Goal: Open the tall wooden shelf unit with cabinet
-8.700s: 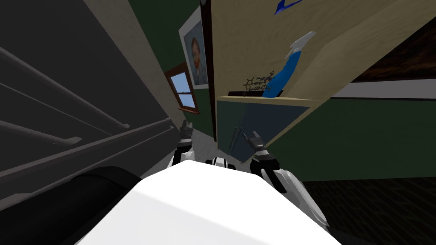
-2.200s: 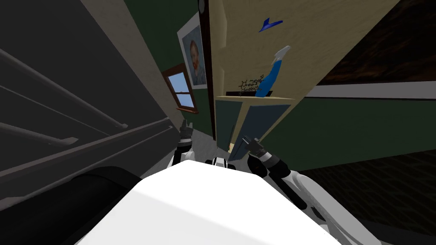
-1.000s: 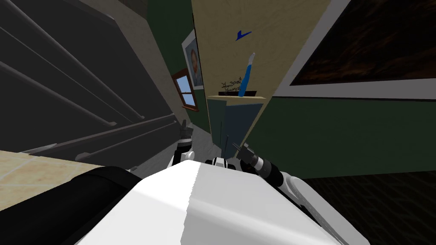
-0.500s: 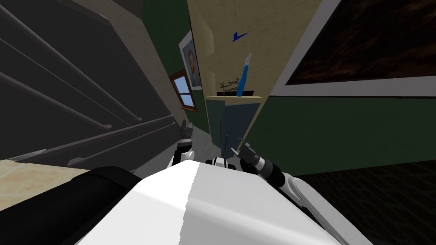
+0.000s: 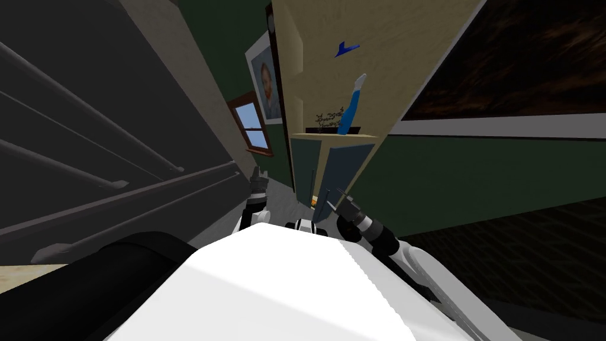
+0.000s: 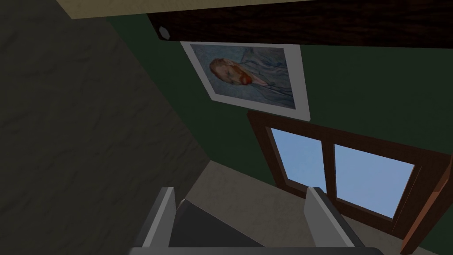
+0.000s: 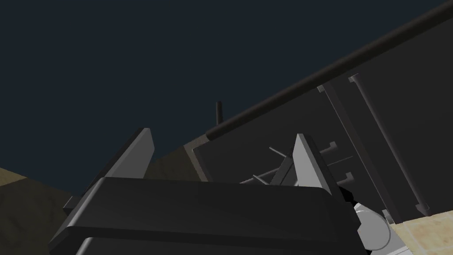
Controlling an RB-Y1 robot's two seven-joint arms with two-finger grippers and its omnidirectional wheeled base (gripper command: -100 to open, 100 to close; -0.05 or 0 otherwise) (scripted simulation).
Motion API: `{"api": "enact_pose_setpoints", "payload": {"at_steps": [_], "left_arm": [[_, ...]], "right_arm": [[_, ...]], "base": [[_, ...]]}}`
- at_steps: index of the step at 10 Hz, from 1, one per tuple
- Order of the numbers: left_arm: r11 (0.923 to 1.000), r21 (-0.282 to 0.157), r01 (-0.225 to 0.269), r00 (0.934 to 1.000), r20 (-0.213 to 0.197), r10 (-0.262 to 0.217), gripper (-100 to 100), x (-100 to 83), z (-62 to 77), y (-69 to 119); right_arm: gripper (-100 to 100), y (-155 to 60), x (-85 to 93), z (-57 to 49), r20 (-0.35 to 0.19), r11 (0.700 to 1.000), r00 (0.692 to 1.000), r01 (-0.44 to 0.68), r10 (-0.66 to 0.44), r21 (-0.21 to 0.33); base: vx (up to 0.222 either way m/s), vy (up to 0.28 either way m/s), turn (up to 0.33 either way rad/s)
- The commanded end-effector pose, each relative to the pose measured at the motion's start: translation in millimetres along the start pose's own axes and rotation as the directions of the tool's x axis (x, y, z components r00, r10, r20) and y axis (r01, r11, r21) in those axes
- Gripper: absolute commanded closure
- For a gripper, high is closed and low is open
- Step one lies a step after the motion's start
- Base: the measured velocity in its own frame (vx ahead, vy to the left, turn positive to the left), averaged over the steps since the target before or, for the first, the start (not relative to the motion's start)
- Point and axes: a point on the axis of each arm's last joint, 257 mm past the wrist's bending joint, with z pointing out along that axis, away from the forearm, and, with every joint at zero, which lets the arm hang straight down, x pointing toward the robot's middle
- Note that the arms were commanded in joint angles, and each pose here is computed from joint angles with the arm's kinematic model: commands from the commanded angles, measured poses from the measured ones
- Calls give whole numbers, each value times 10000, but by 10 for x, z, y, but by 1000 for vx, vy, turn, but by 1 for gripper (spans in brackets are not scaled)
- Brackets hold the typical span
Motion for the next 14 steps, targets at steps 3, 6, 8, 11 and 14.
{"api": "enact_pose_setpoints", "payload": {"at_steps": [3,6,8,11,14], "left_arm": [[10000,0,1,10000,0,-1,0,0,0,0],[10000,0,1,10000,0,-1,0,0,0,0],[10000,0,1,10000,1,-1,0,0,0,0],[10000,1,1,10000,1,-1,0,0,0,0],[10000,0,0,10000,0,0,0,0,0,0]], "right_arm": [[-100,-235,377,-85,-1085,9971,9941,83,-1,754],[-100,-421,653,-194,-1914,9908,9815,226,34,1336],[-100,-576,878,-310,-2592,9826,9658,377,108,1816],[-100,-753,1130,-472,-3355,9699,9417,587,248,2364],[-100,-906,1343,-641,-4003,9556,9154,809,412,2834]], "base": [[8,151,-115],[-6,163,-137],[12,217,-184],[-17,208,-138],[-29,148,-124]]}}
